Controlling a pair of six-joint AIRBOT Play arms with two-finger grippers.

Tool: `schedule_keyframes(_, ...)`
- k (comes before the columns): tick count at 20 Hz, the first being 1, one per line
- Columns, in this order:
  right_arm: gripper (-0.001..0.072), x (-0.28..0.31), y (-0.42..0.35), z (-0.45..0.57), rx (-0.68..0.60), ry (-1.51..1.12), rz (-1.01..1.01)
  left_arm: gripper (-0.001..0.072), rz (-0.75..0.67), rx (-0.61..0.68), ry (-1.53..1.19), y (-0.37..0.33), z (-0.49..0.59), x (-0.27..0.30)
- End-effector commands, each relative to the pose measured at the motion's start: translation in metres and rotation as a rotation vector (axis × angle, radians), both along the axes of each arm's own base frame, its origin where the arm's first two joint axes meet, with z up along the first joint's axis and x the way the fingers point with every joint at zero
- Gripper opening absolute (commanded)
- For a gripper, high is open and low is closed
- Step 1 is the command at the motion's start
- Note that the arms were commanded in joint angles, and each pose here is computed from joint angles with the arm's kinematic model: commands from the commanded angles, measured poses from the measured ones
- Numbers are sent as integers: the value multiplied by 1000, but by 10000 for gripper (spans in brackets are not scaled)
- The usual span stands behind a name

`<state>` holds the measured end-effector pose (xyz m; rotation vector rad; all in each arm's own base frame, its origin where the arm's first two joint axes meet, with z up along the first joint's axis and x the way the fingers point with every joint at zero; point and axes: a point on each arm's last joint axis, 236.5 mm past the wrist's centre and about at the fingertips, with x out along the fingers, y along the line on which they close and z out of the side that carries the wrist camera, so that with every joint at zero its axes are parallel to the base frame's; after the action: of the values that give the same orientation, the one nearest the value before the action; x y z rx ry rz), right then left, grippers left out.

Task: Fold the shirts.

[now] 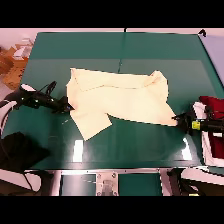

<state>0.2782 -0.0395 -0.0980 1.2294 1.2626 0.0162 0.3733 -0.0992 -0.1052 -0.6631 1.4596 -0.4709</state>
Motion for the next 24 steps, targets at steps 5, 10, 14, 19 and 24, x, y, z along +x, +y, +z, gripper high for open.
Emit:
schedule_keyframes(5,359,26,12,-31,-97,-11,13,23,-1,6,3,1,0,-1)
schedule_keyframes(10,12,35,9,-20,-98,-43,35,22,5,8,-10,2,2,3)
schedule_keyframes(14,11,76,13,77,-48,-264,131,21,-10,0,-205,-2,82,21)
schedule_keyframes(19,11,105,22,358,-328,-933,189,22,-2,50,-927,-11,370,20)
schedule_keyframes(24,12,23,53,582,-757,-1444,53,23,38,132,-1662,-30,628,-127)
